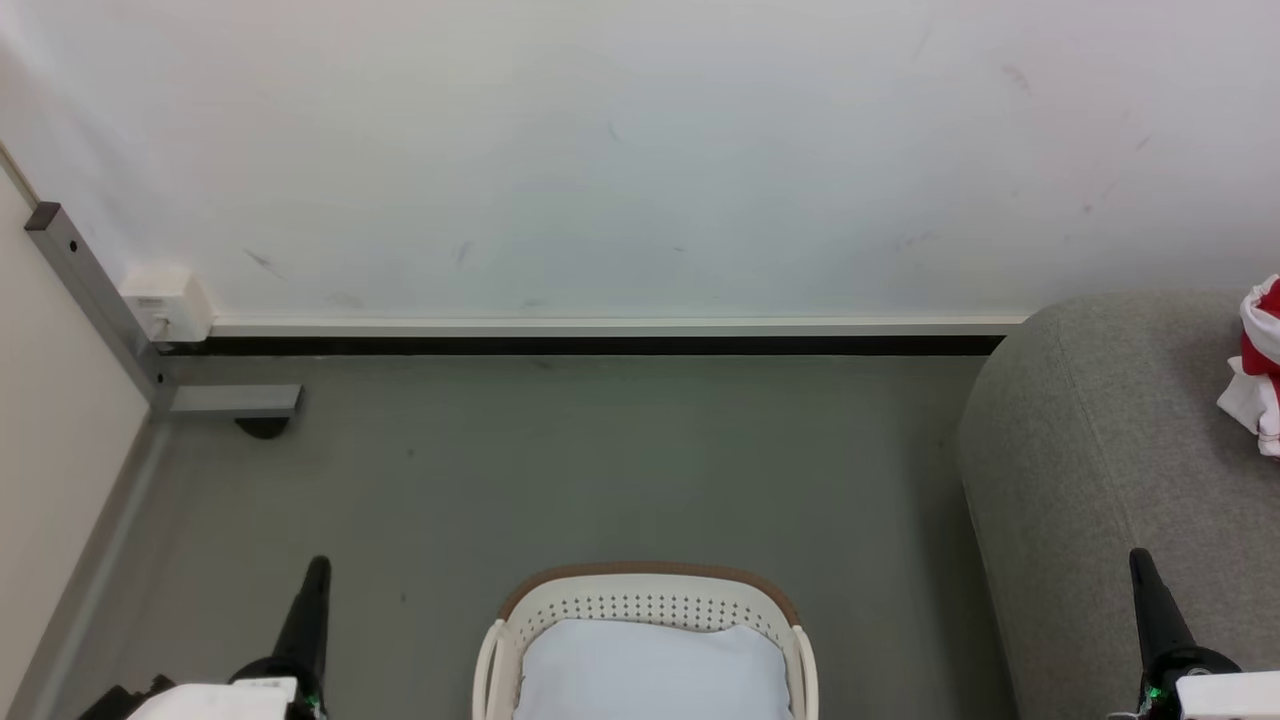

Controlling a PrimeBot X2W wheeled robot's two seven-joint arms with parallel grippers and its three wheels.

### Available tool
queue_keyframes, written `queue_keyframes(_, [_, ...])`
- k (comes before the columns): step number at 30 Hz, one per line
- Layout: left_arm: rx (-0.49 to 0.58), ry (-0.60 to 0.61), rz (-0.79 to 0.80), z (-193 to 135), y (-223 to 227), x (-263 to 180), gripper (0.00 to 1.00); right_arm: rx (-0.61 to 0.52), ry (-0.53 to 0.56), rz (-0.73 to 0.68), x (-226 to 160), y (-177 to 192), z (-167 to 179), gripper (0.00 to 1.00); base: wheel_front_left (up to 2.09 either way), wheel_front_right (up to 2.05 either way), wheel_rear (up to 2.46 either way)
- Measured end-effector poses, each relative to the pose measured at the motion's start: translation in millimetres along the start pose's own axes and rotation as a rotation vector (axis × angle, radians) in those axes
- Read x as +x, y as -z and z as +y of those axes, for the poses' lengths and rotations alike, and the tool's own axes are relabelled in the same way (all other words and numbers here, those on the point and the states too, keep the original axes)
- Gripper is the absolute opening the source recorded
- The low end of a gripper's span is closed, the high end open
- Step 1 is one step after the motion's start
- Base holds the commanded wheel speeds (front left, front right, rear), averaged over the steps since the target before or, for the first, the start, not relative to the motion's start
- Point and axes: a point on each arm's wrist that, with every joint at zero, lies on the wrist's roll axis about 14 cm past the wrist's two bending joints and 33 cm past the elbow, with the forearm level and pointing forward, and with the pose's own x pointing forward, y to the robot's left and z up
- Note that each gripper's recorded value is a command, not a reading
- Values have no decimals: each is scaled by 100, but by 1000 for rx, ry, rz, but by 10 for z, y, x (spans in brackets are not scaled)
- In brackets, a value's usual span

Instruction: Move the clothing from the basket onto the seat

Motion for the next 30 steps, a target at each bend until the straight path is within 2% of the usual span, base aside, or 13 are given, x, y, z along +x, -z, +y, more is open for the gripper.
queue_keyframes(20, [-137, 36, 1, -81, -47, 37, 0, 140, -30, 15, 71, 11, 80, 0, 0, 0, 0])
queue_keyframes(30, [-155, 43, 1, -96, -56, 43, 0, 170, -34, 18, 79, 12, 91, 0, 0, 0, 0])
